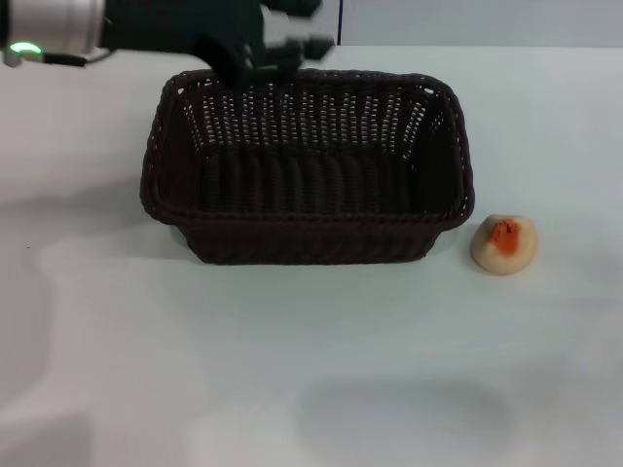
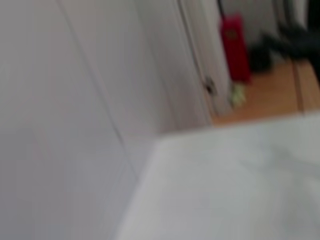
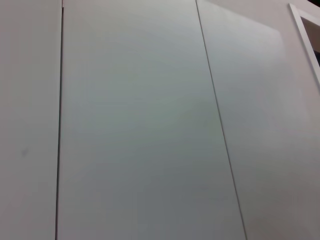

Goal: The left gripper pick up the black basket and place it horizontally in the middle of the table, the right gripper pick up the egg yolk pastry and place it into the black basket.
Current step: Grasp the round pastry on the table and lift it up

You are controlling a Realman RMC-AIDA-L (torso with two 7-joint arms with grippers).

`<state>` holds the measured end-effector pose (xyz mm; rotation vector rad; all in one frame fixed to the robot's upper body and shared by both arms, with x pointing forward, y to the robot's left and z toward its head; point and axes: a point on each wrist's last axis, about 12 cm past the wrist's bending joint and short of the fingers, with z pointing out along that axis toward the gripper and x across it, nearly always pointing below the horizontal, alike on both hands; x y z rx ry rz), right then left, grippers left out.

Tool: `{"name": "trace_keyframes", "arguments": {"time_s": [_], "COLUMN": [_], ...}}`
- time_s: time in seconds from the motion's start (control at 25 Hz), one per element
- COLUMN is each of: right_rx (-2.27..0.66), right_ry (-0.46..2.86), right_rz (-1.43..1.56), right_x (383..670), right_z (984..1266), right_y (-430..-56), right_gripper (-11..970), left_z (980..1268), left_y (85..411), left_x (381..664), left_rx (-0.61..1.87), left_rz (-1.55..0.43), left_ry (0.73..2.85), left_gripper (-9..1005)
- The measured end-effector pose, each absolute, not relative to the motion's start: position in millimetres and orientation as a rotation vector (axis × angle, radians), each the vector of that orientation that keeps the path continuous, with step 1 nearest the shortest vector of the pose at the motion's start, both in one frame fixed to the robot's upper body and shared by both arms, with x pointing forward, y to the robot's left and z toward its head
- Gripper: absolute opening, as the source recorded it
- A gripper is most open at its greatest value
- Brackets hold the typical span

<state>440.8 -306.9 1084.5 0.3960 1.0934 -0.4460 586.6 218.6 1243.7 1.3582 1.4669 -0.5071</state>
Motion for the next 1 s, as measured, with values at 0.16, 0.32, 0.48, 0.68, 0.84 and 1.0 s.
{"name": "trace_keyframes", "arguments": {"time_s": [0.16,0.32,0.48,0.68,0.84,1.0], "right_rx": [0.384,0.359,0.316,0.282,0.264,0.239], "right_ry": [1.099,1.125,1.174,1.24,1.302,1.382], "right_rz": [-0.429,-0.388,-0.302,-0.2,-0.131,-0.076], "right_x": [440,438,434,427,424,422], "right_z": [1084,1080,1073,1065,1057,1048], "right_y": [-302,-292,-270,-244,-227,-215], "right_gripper": [722,722,722,723,723,723], "left_z": [1253,1258,1257,1245,1225,1205], "left_y": [246,284,324,362,386,408], "left_x": [584,571,554,542,537,531], "left_rx": [1.156,0.905,0.652,0.431,0.249,0.109], "left_rz": [-0.534,-0.592,-0.638,-0.627,-0.614,-0.557], "left_ry": [1.406,1.311,1.191,1.113,1.074,1.058], "left_gripper": [366,365,365,364,363,364]}}
